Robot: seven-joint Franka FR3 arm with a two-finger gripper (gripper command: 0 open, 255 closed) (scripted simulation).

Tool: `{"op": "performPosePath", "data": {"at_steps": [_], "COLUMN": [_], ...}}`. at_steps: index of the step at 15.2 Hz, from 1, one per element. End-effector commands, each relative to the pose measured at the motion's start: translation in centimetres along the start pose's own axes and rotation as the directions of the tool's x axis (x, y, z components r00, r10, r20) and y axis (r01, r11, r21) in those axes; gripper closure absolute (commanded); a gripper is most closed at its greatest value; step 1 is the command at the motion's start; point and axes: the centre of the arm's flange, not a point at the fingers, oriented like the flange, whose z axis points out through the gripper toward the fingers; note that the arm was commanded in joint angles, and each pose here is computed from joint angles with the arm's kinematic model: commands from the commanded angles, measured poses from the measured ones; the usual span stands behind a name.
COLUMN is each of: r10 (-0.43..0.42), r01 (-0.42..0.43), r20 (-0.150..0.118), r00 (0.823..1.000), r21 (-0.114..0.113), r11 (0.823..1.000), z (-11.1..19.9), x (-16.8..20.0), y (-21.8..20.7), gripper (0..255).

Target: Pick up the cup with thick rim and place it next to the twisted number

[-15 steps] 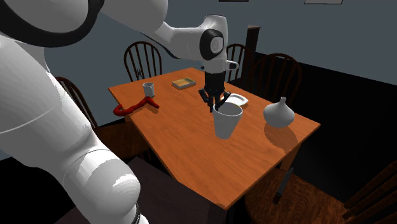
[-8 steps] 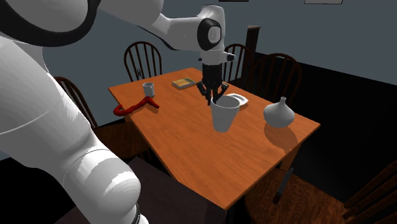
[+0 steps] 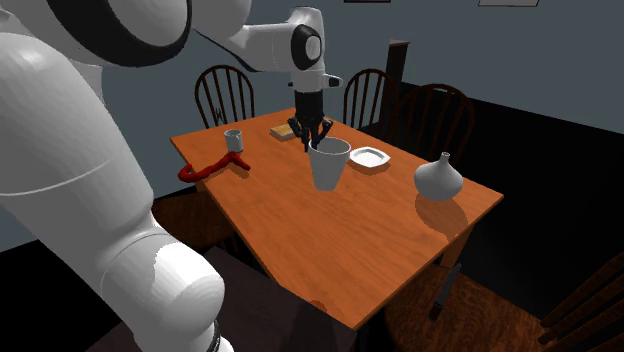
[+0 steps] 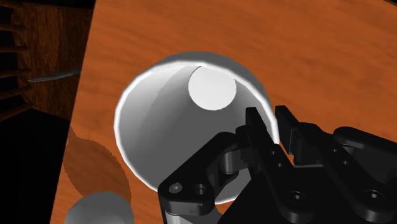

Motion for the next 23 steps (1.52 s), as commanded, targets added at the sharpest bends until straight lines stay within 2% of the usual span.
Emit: {"op": "performPosePath", "data": {"at_steps": [1,23], "r10": [0.001,0.001], "r01": [-0.001,-0.001], "r20": [0.000,0.000], "r00": [1.000,1.000], "r21": [0.001,0.001], "r11": [1.000,1.000], "z": [-0.5,-3.3], "x": [1.4,14.5], "y": [-2.6,-28.4], "gripper": [255,255]}}
